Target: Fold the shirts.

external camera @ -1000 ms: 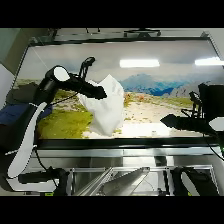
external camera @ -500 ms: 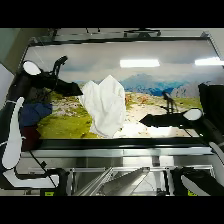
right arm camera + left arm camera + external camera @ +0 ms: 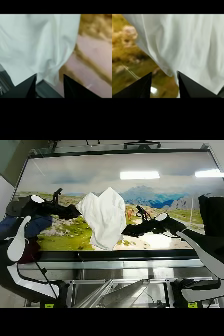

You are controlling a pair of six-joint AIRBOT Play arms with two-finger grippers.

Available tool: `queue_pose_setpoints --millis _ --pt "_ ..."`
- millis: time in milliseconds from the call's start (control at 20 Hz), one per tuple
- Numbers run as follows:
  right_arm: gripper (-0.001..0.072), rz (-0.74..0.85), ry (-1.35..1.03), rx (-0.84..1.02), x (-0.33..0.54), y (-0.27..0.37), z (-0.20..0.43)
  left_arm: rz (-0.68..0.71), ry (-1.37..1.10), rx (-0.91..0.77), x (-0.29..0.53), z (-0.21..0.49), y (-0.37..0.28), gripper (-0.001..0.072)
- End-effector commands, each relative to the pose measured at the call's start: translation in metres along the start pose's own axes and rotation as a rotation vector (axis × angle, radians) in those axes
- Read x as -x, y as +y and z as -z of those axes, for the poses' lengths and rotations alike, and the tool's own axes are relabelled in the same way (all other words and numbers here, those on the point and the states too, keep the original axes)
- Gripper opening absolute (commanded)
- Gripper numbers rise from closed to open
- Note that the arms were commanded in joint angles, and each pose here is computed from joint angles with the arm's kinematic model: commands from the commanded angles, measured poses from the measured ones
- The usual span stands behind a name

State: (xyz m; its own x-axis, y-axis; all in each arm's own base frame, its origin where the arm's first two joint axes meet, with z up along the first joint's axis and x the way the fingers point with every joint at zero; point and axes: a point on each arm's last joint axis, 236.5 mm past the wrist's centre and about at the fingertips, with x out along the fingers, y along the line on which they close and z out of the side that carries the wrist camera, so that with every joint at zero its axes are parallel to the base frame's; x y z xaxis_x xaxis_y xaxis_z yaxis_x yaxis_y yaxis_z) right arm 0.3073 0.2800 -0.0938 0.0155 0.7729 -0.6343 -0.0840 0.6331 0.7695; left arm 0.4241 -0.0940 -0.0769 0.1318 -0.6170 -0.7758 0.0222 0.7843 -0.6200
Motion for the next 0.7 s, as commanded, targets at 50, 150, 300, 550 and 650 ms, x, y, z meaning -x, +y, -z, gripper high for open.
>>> queue_pose_setpoints --millis 50,150,300,550,650 --pt "0.0341 -0.042 -0.025 -0.006 -0.007 0.008 -0.014 0.021 0.026 -0.017 -0.040 -0.020 0.005 0.0344" --pt "0.0342 -0.040 -0.019 -0.013 -0.009 0.005 -0.013 0.023 0.027 -0.037 -0.047 -0.031 0.002 0.0344" --pt "0.0341 -0.034 0.002 -0.035 -0.016 -0.003 -0.009 0.013 0.073 -0.027 -0.055 -0.026 0.008 0.0343" --pt "0.0019 -0.141 0.005 0.008 -0.017 0.019 -0.010 0.040 0.115 -0.016 -0.048 -0.015 0.004 0.0148" --pt "0.0018 -0.169 -0.010 0.045 -0.006 0.032 -0.019 0.047 0.111 -0.030 -0.035 -0.015 -0.002 0.0008"
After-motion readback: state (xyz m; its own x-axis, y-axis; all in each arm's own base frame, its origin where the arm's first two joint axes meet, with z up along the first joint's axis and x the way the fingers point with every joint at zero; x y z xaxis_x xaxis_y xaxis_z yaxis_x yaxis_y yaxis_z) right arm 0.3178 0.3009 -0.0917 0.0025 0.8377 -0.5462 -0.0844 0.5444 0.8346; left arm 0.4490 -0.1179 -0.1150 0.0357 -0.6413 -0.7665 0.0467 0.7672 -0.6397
